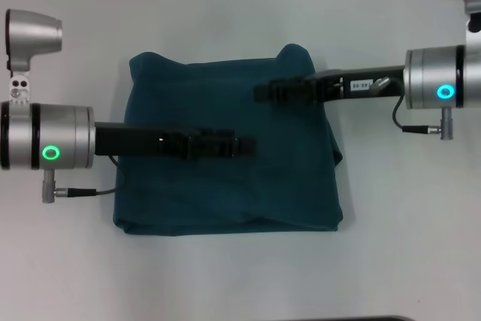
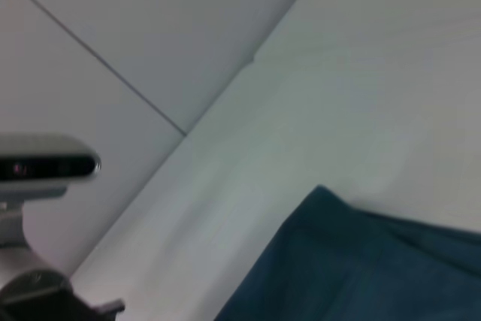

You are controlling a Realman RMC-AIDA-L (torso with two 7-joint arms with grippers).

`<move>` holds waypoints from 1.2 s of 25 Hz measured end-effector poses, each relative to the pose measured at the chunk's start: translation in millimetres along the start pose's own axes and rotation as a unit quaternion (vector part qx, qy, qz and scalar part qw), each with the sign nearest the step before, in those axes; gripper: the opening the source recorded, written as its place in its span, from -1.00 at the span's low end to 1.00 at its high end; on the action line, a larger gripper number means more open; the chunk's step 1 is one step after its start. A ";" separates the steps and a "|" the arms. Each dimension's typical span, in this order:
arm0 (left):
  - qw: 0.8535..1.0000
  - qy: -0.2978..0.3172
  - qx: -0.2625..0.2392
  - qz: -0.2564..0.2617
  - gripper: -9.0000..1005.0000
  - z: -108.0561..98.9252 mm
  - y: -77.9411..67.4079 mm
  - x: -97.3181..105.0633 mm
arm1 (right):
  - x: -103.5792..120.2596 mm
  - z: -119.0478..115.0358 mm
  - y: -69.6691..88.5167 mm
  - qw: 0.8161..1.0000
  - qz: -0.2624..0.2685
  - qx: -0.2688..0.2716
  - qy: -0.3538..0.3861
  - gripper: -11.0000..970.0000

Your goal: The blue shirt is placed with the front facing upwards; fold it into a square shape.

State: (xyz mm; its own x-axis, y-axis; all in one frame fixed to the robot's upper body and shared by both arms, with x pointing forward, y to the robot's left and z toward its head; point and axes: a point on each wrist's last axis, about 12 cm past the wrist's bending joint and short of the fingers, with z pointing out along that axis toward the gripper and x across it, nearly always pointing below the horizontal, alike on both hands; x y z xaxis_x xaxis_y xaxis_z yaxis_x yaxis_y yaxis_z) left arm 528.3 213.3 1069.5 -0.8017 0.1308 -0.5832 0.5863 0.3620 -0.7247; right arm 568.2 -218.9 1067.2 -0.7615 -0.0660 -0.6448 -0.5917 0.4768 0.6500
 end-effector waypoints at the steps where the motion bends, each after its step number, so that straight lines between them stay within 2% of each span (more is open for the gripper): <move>1: 1.000 -0.003 -0.005 0.000 0.42 -0.5 1.1 -0.9 | 1.3 1.4 0.1 1.000 0.001 0.000 0.004 0.27; 8: 1.000 -0.009 -0.016 0.002 0.42 -1.6 3.9 -3.5 | 9.4 3.5 -9.3 0.999 0.011 0.037 0.007 0.26; 13: 1.000 -0.010 -0.020 0.003 0.42 -1.5 4.7 -4.6 | 7.0 7.4 -13.4 0.998 0.002 0.059 0.011 0.26; 23: 1.000 -0.003 -0.016 -0.001 0.42 -4.9 4.3 -2.9 | -1.1 2.2 -4.6 0.999 -0.027 0.018 -0.021 0.27; 30: 1.000 0.018 0.025 -0.006 0.43 -2.7 -4.2 8.5 | -1.6 -13.3 -5.0 0.999 -0.027 0.010 -0.045 0.26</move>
State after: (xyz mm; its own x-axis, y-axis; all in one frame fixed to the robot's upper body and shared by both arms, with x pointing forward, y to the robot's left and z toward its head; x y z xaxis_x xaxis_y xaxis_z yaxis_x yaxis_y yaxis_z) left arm 518.8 215.4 1068.5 -0.8116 0.1603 -0.5617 0.5812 0.3178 -0.7491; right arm 568.9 -232.8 1070.3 -0.7005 -0.0133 -0.7135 -0.6255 0.4929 0.6049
